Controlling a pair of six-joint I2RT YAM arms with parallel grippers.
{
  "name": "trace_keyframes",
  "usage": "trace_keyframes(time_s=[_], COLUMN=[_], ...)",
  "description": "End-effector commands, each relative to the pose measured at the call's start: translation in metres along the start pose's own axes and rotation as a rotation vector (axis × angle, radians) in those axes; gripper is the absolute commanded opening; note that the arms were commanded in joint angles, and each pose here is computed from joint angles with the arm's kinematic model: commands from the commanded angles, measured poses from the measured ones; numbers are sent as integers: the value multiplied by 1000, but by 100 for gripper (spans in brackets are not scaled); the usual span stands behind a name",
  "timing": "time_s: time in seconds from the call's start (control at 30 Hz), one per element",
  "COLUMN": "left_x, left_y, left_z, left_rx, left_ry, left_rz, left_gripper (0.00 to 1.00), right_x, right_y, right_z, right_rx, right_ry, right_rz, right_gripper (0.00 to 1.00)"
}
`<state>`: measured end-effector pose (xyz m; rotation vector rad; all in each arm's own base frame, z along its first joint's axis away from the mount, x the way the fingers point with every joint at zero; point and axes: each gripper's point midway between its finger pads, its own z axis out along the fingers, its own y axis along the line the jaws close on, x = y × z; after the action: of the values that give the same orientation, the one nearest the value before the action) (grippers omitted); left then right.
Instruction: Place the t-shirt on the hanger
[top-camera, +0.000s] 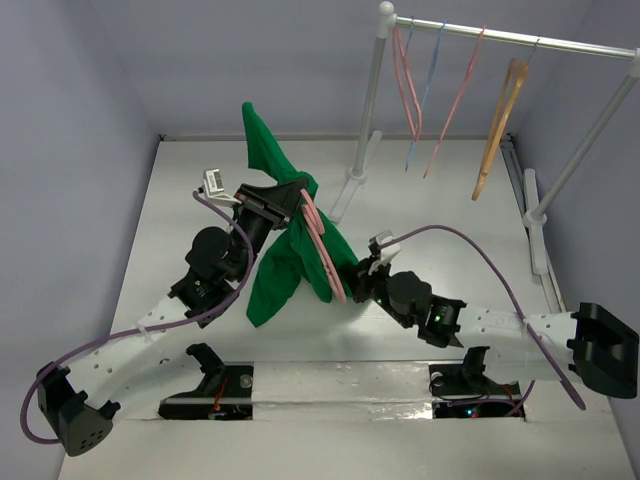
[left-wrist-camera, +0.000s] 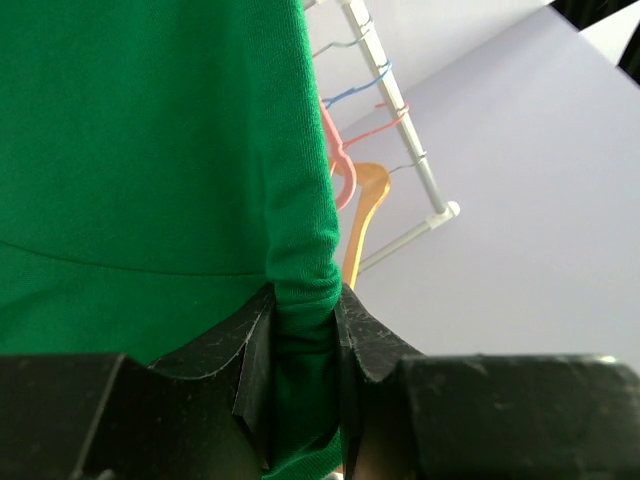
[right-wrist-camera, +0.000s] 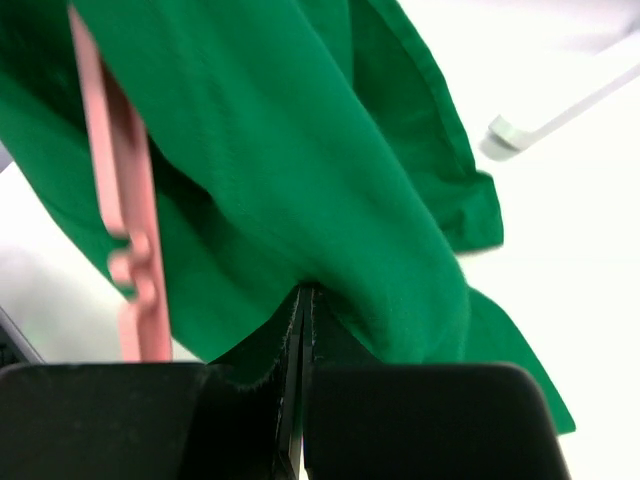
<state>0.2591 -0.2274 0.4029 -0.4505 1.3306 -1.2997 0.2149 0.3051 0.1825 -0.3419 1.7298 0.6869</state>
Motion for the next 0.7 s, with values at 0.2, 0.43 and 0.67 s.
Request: trace_keyframes(time_s=[0.2,0.43,0.67], left_x=[-40,-47,-37], left_y=[-55,-63,-62], left_z=[2,2,5], left_rx=[159,174,183], left_ry=[-123,-141,-104], left_rz=[-40,-46,-57], left_gripper=[0,0,0], right_x=[-13,-23,-46], right_y=[-5,7,11], right_z=[-23,-27,-14], right_rx=[-25,-70,-41], right_ry=[-40,-23,-66], right_rz=[57,50,-19], right_gripper=[0,0,43])
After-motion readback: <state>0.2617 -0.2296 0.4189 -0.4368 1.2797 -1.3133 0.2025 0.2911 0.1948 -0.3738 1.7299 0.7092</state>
